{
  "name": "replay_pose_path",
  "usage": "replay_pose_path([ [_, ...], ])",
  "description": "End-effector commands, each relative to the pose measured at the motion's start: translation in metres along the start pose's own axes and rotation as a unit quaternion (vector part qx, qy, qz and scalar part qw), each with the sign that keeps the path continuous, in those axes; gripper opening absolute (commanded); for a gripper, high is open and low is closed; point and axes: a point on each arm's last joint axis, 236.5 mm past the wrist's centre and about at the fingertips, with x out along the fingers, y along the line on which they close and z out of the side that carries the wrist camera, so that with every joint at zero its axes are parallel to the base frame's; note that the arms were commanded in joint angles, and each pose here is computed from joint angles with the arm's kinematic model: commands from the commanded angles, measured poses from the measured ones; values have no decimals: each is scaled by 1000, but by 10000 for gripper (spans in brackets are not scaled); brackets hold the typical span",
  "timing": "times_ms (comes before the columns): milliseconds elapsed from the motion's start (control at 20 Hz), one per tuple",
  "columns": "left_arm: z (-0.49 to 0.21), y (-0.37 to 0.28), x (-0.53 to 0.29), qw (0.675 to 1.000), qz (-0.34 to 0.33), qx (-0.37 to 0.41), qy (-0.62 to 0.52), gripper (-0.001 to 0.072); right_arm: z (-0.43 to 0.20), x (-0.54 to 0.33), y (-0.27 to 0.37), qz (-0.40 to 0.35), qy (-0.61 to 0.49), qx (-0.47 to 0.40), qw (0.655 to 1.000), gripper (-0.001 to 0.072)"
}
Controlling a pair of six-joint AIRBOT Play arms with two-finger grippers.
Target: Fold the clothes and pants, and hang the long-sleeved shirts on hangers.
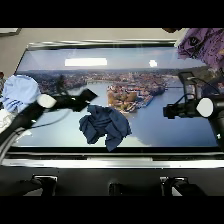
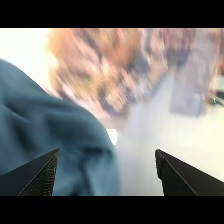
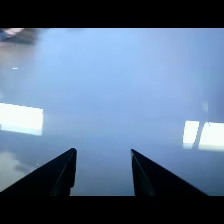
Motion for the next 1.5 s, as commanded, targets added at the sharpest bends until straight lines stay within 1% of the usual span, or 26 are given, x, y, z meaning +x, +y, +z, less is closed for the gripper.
replay_pose_path([
  [0,49,43,-54,999,21,2,-24,700,-23,37,-6,103,62,166,979,424],
  [100,64,64,-67,999,32,-23,-32,700,-19,53,38,264,83,251,927,428],
  [150,69,70,-70,998,36,-30,-38,700,-16,59,56,316,89,264,907,449],
  [200,73,73,-72,998,37,-34,-42,700,-18,67,72,349,100,266,893,484],
  [250,75,75,-73,998,39,-34,-45,700,-23,75,90,373,119,259,883,492],
  [350,75,76,-74,998,39,-35,-46,700,-38,94,119,382,153,226,883,492],
  [500,76,76,-74,998,39,-35,-46,699,-53,119,149,375,178,193,889,501],
  [600,76,76,-74,998,39,-35,-46,699,-60,130,159,369,188,186,891,501],
  [800,76,76,-74,998,39,-35,-46,699,-62,134,178,383,199,194,881,499],
  [900,76,76,-74,998,39,-36,-46,699,-72,135,190,385,213,182,879,498],
  [1050,75,76,-74,998,40,-36,-45,699,-82,135,206,386,226,162,879,468],
  [1100,75,76,-73,998,40,-36,-44,699,-83,136,206,384,225,158,882,306],
  [1150,75,78,-72,998,41,-37,-43,699,-82,137,205,382,223,159,883,110],
  [1200,74,81,-69,997,43,-40,-39,700,-81,139,202,379,220,161,885,31],
  [1400,56,109,-32,996,66,-62,7,697,-74,136,198,379,209,163,887,32],
  [1450,47,114,-19,996,70,-53,25,695,-73,133,198,380,206,162,887,32],
])
